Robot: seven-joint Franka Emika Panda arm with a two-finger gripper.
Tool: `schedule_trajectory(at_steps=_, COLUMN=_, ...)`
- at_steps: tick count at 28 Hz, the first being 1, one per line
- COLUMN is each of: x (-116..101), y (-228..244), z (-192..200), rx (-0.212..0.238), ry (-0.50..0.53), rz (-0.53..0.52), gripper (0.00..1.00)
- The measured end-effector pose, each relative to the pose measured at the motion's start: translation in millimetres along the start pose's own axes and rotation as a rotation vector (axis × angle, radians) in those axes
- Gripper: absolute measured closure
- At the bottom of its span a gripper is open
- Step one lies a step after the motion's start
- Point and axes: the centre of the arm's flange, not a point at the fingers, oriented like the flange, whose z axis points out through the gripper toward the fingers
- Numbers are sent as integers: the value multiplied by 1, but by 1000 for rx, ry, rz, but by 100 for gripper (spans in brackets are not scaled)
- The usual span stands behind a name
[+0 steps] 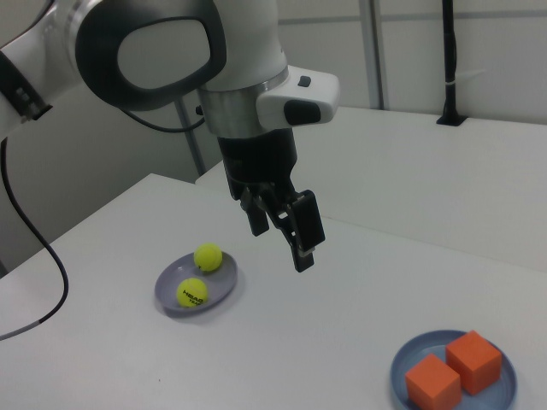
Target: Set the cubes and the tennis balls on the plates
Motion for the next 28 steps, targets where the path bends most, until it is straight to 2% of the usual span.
schedule_trajectory(at_steps=28, x=0, y=-5, z=0, rx=3, ry=0, rz=-10, gripper=0)
